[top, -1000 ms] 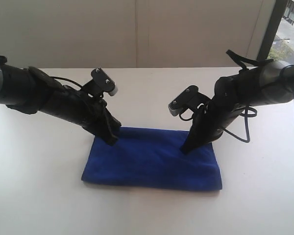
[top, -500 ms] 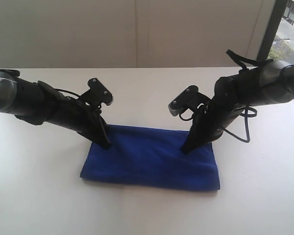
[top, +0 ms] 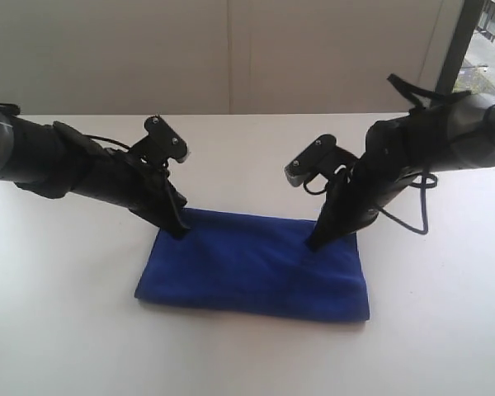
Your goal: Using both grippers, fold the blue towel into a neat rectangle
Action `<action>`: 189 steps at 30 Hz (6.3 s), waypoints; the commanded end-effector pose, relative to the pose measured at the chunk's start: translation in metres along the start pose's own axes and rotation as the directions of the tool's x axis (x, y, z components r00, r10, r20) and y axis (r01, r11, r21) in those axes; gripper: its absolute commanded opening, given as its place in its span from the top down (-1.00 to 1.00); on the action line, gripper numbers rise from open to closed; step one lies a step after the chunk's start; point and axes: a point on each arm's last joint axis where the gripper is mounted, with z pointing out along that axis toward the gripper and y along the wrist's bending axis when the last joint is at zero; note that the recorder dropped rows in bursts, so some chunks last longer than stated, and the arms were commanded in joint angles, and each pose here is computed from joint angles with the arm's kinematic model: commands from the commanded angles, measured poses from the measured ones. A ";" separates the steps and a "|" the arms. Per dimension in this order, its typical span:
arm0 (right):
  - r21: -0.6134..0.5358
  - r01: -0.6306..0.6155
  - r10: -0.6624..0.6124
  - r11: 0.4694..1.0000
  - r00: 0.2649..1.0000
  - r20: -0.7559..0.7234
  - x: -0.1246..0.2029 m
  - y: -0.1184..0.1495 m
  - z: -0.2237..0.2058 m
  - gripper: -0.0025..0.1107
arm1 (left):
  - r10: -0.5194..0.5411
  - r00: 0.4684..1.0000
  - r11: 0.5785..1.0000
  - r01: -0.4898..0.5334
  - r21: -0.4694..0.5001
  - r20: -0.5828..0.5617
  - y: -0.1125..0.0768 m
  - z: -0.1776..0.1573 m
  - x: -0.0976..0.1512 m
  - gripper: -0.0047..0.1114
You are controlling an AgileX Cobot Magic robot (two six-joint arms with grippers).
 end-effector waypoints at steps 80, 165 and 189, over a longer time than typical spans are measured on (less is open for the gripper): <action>-0.063 -0.141 0.143 0.988 0.989 0.024 -0.001 -0.012 0.013 0.96 | -0.076 0.993 0.991 0.085 0.107 -0.087 -0.020 -0.155 -0.045 0.92; -0.053 -0.659 0.494 0.750 0.504 0.708 0.226 0.091 -0.154 0.96 | -0.510 0.708 0.642 0.691 -0.332 0.488 -0.143 -0.253 0.212 0.92; -0.053 -0.659 0.494 0.750 0.505 0.708 0.226 0.091 -0.154 0.96 | -0.426 0.767 0.668 0.624 -0.405 0.479 -0.140 -0.256 0.212 0.92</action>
